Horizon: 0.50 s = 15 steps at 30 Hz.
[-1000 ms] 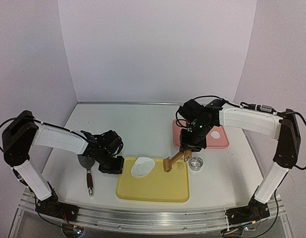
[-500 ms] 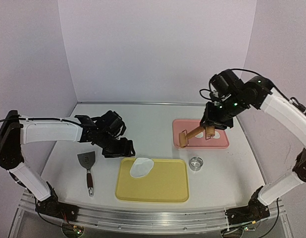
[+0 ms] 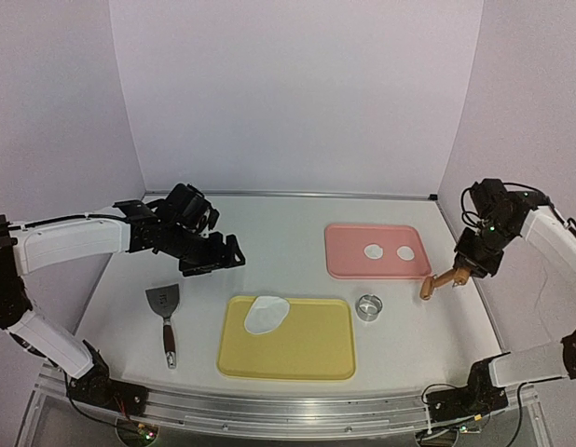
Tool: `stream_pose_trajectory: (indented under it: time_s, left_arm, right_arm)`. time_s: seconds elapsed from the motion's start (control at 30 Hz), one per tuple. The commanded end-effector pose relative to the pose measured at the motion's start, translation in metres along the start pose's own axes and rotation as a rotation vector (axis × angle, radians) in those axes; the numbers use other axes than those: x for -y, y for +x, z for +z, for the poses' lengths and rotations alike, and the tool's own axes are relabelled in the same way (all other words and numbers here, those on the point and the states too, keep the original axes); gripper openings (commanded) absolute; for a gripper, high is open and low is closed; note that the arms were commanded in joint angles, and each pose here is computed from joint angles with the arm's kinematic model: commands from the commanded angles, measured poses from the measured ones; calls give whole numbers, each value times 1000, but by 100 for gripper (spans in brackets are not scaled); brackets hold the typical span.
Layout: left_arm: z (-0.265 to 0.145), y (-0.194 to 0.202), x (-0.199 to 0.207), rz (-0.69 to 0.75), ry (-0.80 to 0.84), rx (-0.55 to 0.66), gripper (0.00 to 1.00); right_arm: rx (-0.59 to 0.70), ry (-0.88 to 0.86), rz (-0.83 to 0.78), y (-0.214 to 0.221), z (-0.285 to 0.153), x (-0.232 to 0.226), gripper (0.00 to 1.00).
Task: Roll out the dumpling wrappers from the dough
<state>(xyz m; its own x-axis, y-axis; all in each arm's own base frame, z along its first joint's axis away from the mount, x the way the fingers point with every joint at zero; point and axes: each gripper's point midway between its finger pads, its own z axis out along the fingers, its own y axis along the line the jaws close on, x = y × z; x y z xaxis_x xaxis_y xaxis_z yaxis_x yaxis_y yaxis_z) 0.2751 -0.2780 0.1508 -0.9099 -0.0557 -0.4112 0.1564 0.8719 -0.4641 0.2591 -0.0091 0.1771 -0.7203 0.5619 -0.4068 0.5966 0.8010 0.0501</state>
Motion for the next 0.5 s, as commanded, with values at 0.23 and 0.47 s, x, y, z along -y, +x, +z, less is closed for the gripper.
stream_pose_trajectory:
  time_s: [0.23, 0.47]
  left_arm:
    - [-11, 1, -3, -25, 25, 24, 92]
    - [-7, -5, -3, -36, 18, 33, 92]
  right_arm:
    - [-52, -210, 296, 48, 46, -4, 0]
    - [-70, -49, 362, 102, 91, 49, 9]
